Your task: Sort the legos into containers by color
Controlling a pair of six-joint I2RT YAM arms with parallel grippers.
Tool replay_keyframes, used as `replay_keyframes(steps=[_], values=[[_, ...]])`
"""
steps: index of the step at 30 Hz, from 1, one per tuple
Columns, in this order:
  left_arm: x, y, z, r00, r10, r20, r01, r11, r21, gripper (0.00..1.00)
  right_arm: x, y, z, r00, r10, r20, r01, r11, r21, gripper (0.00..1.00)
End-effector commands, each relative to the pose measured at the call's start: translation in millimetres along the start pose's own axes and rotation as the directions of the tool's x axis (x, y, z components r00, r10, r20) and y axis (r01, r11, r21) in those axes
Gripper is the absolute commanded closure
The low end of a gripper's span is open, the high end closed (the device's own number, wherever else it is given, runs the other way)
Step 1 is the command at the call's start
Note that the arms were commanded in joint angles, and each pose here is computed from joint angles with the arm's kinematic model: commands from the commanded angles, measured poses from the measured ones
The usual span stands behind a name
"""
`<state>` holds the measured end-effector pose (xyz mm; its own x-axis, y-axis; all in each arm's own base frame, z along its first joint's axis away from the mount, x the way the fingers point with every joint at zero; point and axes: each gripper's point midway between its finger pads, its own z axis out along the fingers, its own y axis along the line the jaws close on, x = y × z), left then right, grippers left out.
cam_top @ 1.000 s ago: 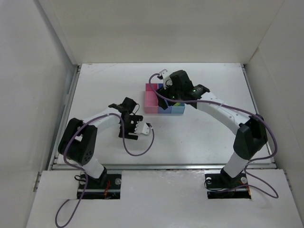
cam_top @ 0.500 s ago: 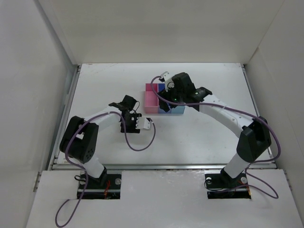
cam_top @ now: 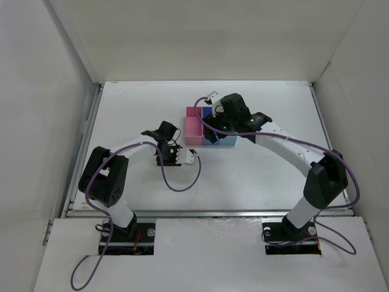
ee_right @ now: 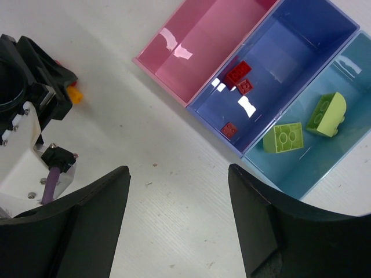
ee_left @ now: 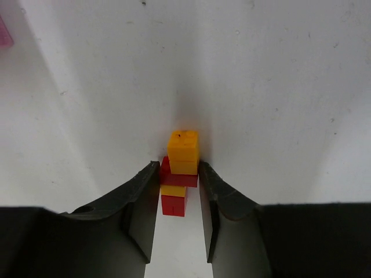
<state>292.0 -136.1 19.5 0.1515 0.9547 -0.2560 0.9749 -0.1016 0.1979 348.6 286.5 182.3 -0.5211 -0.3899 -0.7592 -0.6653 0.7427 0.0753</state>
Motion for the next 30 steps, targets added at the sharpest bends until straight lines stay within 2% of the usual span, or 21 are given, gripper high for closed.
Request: replay_keyframes(steps=[1,5,10,19,26,30], values=[[-1.6,-4.0,6.4,1.0,-0.024,0.01,0.023,0.999,0.043,0.72,-17.9,1.5,-12.5,0.997,0.003,0.076,-0.004,1.0,0.013,0.26],[-3.2,-0.8,4.9,0.999,-0.031,0.013,0.031,0.999,0.034,0.83,-15.6,1.5,-12.7,0.998,0.004,0.067,-0.005,1.0,0.013,0.26],[-6.2,-1.9,1.3,0.997,-0.071,0.019,0.071,0.996,0.046,0.87,-19.6,3.3,-14.1,0.997,0.003,0.076,-0.003,1.0,0.004,0.26],[-31.0,29.8,-43.8,0.973,-0.175,0.149,0.178,0.984,-0.005,0.91,-26.2,6.2,-22.2,0.994,0.049,0.094,-0.049,0.999,0.0,0.26],[-46.8,36.7,-66.1,0.951,-0.222,0.214,0.233,0.972,-0.028,0.92,-35.2,-18.4,-38.9,0.953,0.267,0.143,-0.266,0.964,-0.026,0.26],[-56.4,44.5,-87.2,0.937,-0.241,0.252,0.264,0.963,-0.06,0.92,-42.4,-29.6,-52.3,0.88,0.444,0.167,-0.434,0.896,-0.095,0.26]])
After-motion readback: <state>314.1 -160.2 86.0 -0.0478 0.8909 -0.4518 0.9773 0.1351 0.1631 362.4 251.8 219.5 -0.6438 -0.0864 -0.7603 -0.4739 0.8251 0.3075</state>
